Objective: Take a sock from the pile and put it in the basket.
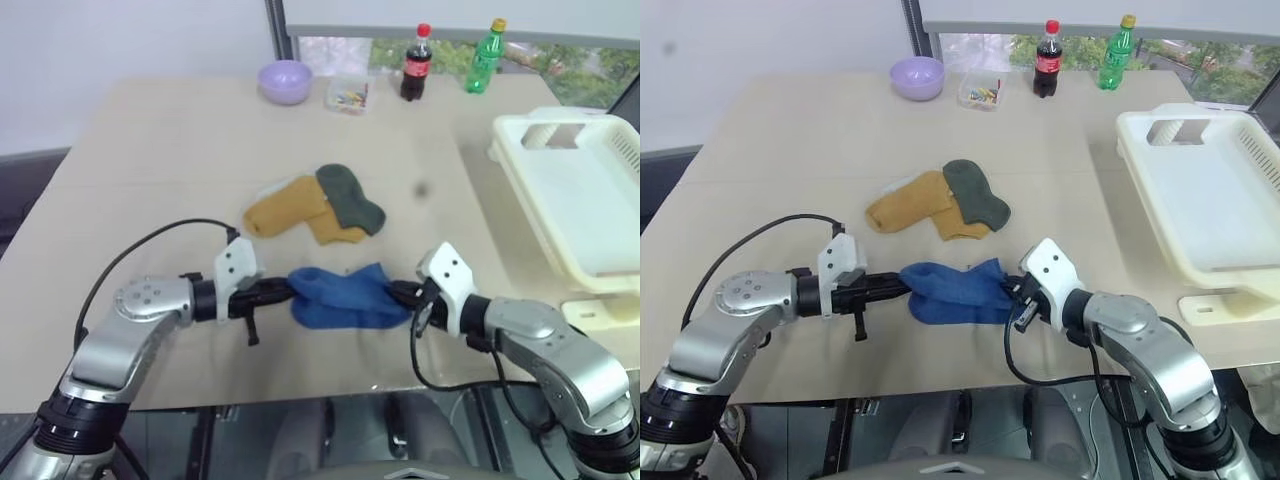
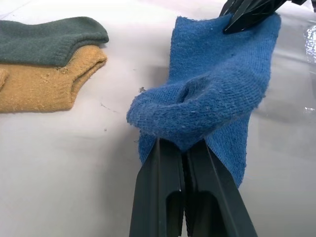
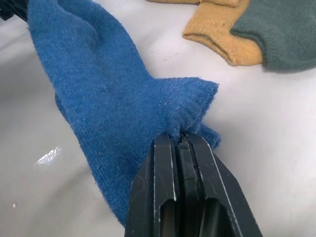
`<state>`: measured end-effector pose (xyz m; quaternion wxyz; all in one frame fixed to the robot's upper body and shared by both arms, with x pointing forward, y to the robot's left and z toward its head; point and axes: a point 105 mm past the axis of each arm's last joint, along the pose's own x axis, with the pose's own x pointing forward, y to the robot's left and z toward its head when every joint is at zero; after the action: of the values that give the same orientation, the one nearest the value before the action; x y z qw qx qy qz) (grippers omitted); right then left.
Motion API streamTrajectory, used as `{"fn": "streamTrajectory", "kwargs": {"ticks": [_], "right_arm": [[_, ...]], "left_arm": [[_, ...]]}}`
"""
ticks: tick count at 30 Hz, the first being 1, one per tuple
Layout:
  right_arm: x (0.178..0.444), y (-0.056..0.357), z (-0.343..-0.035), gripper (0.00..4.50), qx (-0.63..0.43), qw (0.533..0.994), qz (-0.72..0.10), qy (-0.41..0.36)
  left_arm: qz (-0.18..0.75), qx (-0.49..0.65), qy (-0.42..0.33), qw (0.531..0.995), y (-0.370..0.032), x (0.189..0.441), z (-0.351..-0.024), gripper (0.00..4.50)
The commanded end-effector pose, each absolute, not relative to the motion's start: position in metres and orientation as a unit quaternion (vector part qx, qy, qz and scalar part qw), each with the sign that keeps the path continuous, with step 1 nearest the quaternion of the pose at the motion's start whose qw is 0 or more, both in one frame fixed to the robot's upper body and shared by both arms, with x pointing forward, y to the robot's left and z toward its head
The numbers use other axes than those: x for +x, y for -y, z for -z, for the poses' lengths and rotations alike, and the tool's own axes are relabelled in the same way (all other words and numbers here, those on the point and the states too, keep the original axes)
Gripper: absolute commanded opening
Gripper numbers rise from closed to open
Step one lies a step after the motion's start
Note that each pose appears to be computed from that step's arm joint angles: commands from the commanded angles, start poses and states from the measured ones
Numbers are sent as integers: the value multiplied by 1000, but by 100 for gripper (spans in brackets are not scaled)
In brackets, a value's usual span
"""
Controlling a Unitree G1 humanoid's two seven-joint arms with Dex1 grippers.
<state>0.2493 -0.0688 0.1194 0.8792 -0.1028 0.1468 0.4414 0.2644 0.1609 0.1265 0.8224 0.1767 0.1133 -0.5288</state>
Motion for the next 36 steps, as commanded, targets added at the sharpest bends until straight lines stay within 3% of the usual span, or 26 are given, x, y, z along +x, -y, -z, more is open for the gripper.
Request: {"fn": "streamTrajectory", "kwargs": {"ticks": [1, 3, 8, 9, 16, 23, 36], "right_arm": [[247, 71, -120, 31, -102, 882, -438, -140], [246, 71, -116, 94, -103, 879, -443, -145], [245, 74, -118, 328, -117, 876, -447, -140], [244, 75, -119, 330, -120, 874, -451, -138], [251, 82, -128, 330, -129, 875, -451, -116], [258, 73, -117, 330, -132, 868, -462, -127], [263, 80, -114, 330, -144, 869, -455, -128]], "left_arm": [[529, 178, -106, 823, -160, 268, -130, 67], [531, 176, -109, 822, -161, 267, -128, 142], [522, 147, -113, 833, -175, 260, -136, 376], [523, 137, -116, 834, -179, 257, -138, 413], [487, 112, -135, 855, -205, 257, -139, 413], [483, 56, -147, 861, -180, 251, -123, 413], [466, -65, -181, 864, -160, 243, -124, 413]]}}
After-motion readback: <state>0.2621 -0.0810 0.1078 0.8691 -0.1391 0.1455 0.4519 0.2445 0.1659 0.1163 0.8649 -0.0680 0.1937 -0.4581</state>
